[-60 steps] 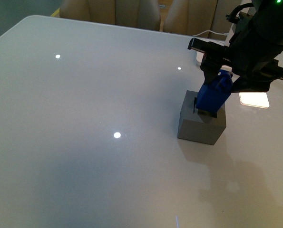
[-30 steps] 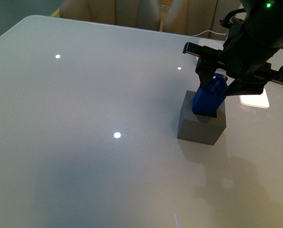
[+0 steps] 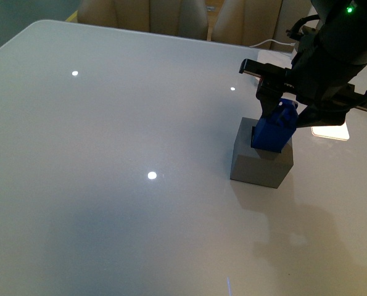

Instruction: Insert blue part into gray base

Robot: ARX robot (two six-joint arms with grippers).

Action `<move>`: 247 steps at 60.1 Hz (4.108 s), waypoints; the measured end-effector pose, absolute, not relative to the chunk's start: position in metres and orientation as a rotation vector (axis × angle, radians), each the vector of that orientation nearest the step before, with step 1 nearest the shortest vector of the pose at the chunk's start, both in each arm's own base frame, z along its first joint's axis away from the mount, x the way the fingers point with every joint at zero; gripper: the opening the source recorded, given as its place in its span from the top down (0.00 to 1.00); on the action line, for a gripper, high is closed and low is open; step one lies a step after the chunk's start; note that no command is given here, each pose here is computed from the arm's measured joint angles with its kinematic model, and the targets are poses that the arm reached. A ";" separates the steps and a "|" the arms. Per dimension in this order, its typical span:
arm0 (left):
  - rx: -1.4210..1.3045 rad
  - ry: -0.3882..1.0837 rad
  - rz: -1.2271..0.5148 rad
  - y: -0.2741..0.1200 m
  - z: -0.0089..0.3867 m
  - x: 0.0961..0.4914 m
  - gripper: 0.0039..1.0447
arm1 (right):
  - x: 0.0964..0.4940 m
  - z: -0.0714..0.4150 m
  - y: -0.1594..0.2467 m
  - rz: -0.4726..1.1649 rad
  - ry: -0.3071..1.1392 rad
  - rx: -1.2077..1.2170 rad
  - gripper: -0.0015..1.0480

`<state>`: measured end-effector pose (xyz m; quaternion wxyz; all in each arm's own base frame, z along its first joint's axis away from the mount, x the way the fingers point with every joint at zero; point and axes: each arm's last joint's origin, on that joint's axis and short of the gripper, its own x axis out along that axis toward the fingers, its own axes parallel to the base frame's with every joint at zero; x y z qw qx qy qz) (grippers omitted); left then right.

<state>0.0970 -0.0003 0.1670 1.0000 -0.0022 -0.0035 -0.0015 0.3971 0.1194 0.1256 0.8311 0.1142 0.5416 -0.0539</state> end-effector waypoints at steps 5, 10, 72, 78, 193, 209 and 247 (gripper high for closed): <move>-0.004 -0.007 -0.003 0.000 0.167 0.097 0.07 | 0.398 0.125 0.120 -0.110 1.143 0.244 0.39; -0.004 -0.007 -0.003 0.000 0.167 0.097 0.07 | 0.398 0.125 0.120 -0.102 1.136 0.250 0.27; -0.005 -0.007 -0.003 0.000 0.167 0.097 0.07 | 0.224 0.175 0.030 0.006 0.019 0.010 0.97; -0.004 -0.007 -0.003 0.000 0.167 0.097 0.07 | 0.209 0.174 0.024 0.008 0.011 0.004 0.98; -0.004 -0.007 -0.003 0.000 0.167 0.097 0.07 | 0.098 0.169 0.000 0.002 -0.006 0.006 0.98; -0.004 -0.007 -0.003 0.000 0.167 0.097 0.07 | 0.097 0.169 0.000 0.001 -0.013 0.006 0.98; -0.004 -0.007 -0.003 0.000 0.167 0.097 0.07 | 0.097 0.169 0.000 0.001 -0.014 0.004 0.09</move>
